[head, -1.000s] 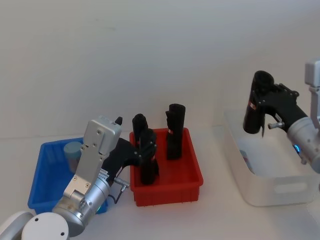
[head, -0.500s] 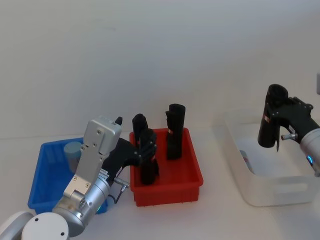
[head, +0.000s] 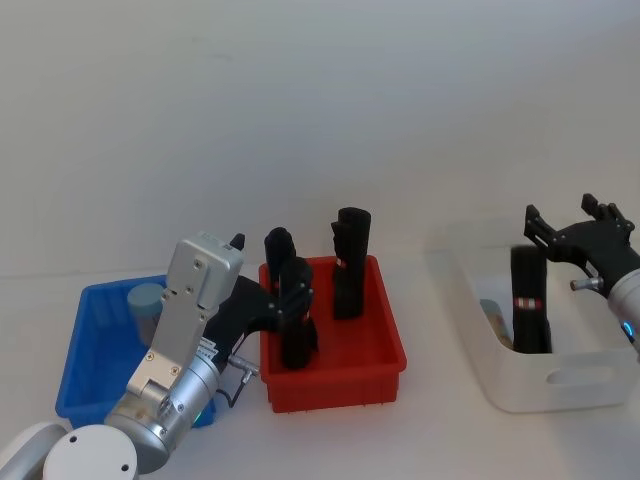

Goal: Pick the cotton swabs from the blue box and place them into the white box.

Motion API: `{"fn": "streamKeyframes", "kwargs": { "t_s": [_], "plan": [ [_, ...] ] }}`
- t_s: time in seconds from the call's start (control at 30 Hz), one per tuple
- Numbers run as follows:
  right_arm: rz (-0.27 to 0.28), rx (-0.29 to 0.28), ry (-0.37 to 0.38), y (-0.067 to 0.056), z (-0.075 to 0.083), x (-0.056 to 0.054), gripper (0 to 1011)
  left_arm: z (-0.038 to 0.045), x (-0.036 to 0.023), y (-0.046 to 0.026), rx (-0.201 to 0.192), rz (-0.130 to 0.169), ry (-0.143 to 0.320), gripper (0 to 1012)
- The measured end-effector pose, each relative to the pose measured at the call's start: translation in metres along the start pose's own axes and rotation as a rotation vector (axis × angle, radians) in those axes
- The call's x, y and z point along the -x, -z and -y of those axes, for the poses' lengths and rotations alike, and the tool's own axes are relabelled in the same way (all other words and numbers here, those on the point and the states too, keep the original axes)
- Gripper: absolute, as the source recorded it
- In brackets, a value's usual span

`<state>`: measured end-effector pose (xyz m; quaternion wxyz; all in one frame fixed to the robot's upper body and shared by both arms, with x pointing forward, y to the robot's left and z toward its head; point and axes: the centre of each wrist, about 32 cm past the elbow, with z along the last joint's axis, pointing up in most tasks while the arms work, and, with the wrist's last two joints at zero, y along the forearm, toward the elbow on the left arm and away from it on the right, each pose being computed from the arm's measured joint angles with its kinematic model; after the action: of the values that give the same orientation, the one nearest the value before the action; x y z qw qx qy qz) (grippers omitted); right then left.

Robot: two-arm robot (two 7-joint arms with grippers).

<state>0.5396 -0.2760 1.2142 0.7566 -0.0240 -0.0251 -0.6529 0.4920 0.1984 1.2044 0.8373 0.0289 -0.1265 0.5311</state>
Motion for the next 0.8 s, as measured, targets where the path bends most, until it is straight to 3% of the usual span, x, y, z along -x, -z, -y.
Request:
{"fn": "streamKeyframes", "kwargs": {
  "t_s": [0.27, 0.8],
  "plan": [
    [0.002, -0.003, 0.002, 0.0012, 0.0016, -0.0007, 1001, 0.0, 0.0, 0.0, 0.0, 0.0, 0.0, 1000],
    [0.009, -0.019, 0.004, 0.0021, 0.0043, -0.0011, 1001, 0.0, 0.0, 0.0, 0.0, 0.0, 0.0, 1000]
  ]
}}
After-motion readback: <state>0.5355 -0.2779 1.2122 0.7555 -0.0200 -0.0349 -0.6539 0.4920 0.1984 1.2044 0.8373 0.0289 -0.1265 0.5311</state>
